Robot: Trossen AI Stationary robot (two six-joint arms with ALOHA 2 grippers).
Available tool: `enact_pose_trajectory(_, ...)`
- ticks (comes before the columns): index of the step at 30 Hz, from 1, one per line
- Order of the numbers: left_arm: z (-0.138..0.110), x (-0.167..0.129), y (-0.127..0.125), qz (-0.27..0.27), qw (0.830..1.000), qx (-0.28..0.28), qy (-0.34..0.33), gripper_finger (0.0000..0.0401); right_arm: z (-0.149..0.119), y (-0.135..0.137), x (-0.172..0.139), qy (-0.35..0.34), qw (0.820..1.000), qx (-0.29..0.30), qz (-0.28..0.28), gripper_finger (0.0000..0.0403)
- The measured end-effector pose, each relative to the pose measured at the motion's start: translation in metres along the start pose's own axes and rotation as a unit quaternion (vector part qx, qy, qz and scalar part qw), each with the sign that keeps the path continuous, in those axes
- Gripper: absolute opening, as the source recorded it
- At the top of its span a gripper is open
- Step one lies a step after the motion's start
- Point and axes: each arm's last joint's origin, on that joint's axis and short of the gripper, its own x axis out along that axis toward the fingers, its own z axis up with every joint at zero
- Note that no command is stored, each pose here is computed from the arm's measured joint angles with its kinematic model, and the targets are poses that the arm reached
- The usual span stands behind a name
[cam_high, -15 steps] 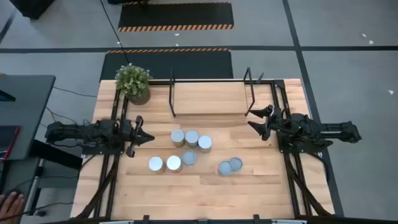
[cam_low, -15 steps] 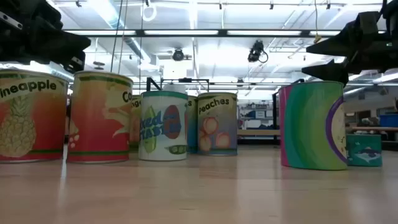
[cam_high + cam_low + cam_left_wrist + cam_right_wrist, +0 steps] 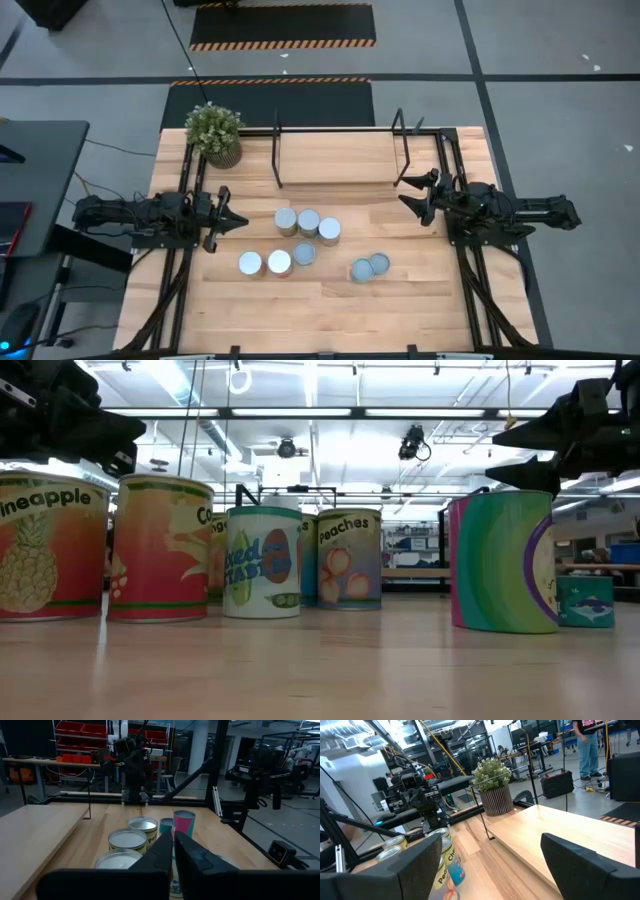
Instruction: Pick and place cans onto a shelf
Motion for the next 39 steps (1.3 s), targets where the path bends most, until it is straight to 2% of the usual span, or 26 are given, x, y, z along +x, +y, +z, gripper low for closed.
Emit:
enact_pose_trajectory(33, -0.0001, 0.0, 0.0, 0.0, 1.0, -0.001, 0.0, 0.0025, 0.0, 0.0, 0.0, 0.0, 1.0, 0.0, 0.0, 0.0346)
enact_pose_trajectory(37, 0.0057, -0.0002, 0.0006, 0.016, 0.999, -0.017, -0.031, 0.0025, 0.0024, 0.0007, 0.0, -0.012, 1.0, 0.004, 0.003, 0.0346)
enact_pose_trajectory(39, 0.0091, -0.0005, 0.0015, 0.033, 0.996, -0.062, -0.052, 0.0025, 0.0079, 0.002, -0.0003, -0.039, 0.999, 0.013, 0.009, 0.0346)
